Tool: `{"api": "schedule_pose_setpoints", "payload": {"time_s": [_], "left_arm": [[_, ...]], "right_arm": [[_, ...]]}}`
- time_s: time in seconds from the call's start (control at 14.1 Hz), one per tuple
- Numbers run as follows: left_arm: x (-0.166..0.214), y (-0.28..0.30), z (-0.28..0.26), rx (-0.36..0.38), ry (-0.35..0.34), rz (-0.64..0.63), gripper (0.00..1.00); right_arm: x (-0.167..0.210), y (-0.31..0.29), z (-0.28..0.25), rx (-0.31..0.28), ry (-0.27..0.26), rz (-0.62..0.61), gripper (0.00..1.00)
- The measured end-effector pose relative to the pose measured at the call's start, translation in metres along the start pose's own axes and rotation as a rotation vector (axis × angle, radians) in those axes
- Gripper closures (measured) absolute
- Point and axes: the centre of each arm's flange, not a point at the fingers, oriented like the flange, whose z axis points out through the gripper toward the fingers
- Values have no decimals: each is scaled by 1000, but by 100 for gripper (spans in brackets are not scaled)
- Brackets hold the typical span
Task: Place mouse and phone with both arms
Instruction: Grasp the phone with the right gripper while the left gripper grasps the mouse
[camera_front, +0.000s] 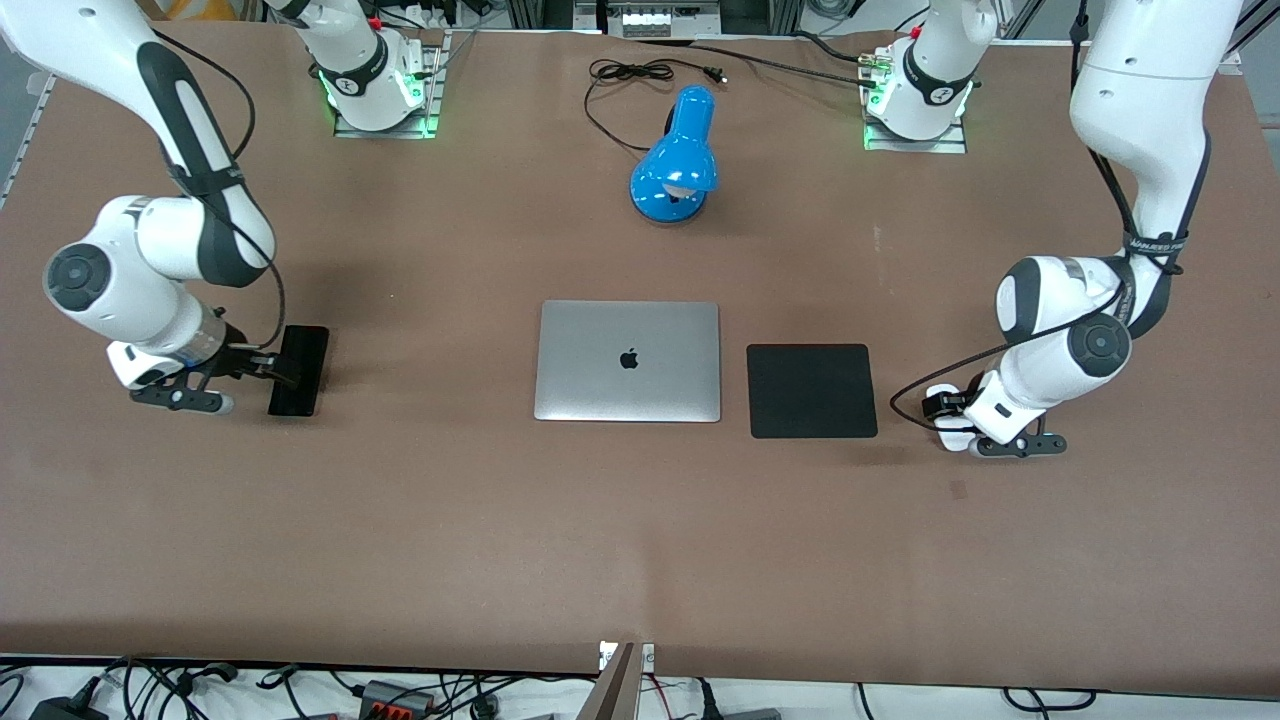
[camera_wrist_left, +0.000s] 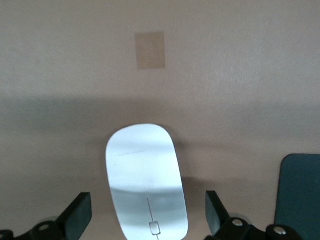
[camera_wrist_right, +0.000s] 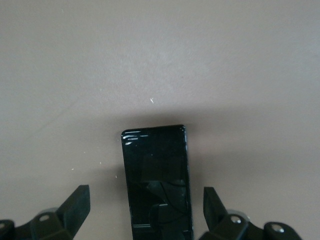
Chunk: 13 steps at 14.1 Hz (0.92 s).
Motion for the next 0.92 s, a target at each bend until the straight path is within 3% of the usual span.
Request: {"api": "schedule_pose_setpoints", "payload": {"time_s": [0.28, 0.5, 0.57, 0.71, 0.92], "left_arm": [[2, 2, 15, -4, 32, -7, 4], [2, 1, 15, -4, 32, -12, 33], [2, 0, 15, -4, 33, -13, 38], [5, 2, 10, -5, 34, -12, 38], [17, 23, -32, -5, -38, 18, 38]], "right_arm": [[-6, -3, 32, 2, -17, -8, 0], [-7, -3, 46, 3, -21, -9, 0], [-8, -3, 48, 4, -21, -9, 0], [-9, -3, 52, 4, -26, -9, 0], [-10, -3, 56, 4, -33, -14, 0]]}}
